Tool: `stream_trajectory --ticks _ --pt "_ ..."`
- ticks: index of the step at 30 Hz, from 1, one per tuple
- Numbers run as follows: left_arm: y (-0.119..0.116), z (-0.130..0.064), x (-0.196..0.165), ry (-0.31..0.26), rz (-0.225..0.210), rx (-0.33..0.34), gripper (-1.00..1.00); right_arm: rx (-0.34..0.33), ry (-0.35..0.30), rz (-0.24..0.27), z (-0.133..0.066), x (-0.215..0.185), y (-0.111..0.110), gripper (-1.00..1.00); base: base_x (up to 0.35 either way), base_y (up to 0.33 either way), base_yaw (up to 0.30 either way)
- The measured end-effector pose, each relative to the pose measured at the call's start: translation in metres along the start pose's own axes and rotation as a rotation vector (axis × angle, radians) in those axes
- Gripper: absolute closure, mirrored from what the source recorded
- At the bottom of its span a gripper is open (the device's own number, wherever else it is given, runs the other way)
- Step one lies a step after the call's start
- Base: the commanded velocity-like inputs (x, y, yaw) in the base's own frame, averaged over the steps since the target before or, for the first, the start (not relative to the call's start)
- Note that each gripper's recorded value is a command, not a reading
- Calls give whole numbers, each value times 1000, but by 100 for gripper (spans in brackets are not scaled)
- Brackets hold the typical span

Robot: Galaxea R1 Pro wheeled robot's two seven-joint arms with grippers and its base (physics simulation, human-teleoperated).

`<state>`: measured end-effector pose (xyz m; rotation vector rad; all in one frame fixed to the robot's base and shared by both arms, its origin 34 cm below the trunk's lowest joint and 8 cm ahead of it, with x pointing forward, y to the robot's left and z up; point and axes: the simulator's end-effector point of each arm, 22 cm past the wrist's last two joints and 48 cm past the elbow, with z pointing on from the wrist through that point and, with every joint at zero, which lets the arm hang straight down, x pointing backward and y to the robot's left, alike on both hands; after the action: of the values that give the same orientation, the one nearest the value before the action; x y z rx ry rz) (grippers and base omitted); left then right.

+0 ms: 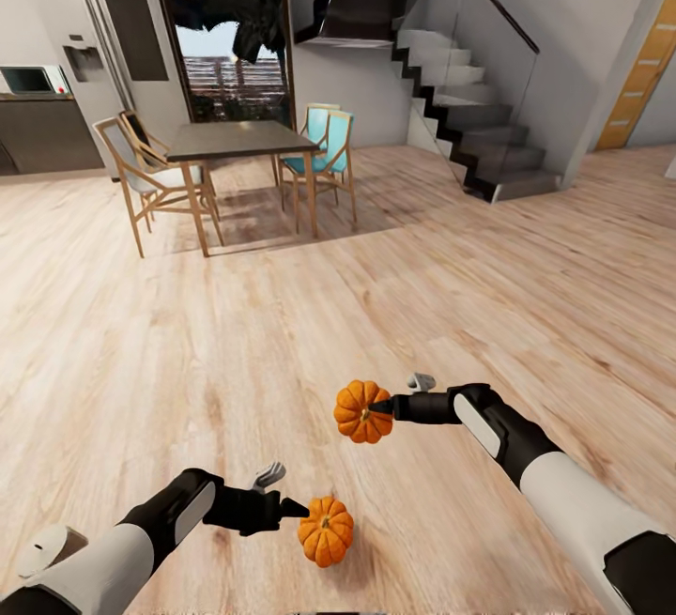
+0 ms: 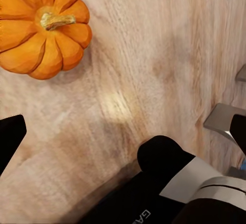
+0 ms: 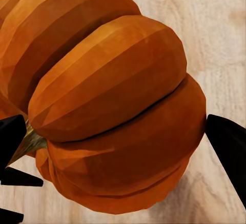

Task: Place each of the two pumpkins and all three candles from the living room inside a cabinet in the living room (use any cabinet), then make sure every cabinet is closed, and position the cauldron so it is next to a table in the living room.

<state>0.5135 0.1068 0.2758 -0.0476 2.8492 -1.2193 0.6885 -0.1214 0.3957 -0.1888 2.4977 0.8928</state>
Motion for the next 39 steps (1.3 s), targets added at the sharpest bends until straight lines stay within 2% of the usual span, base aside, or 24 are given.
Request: stream_trajectory --ticks 3,6,12,19,22,28,32,36,39 --pt "5 4 4 9 -10 -2 -100 -4 5 3 4 3 -1 100 0 0 0" --pt "9 7 6 15 -16 -2 -100 -36 -17 -28 6 -9 14 100 0 0 -146" --pt "12 11 8 19 -20 -2 -100 -35 -12 -36 10 -6 12 100 0 0 -228" --pt "15 14 8 18 -20 -2 -100 -38 -7 -34 13 -4 11 100 0 0 -38" --pt "20 17 1 -22 13 -4 -100 -39 1 -26 18 0 7 100 0 0 -2" --pt "25 20 -1 -38 26 -9 -100 -41 11 -18 23 5 5 100 0 0 0" --pt "27 20 -15 -109 89 -16 -100 -41 12 -19 23 6 5 100 0 0 0" --pt "34 20 -12 -113 90 -30 -100 -42 12 -18 23 6 5 100 0 0 0" --pt "32 29 -5 -98 97 -35 -100 -42 12 -18 24 6 5 100 0 0 0"
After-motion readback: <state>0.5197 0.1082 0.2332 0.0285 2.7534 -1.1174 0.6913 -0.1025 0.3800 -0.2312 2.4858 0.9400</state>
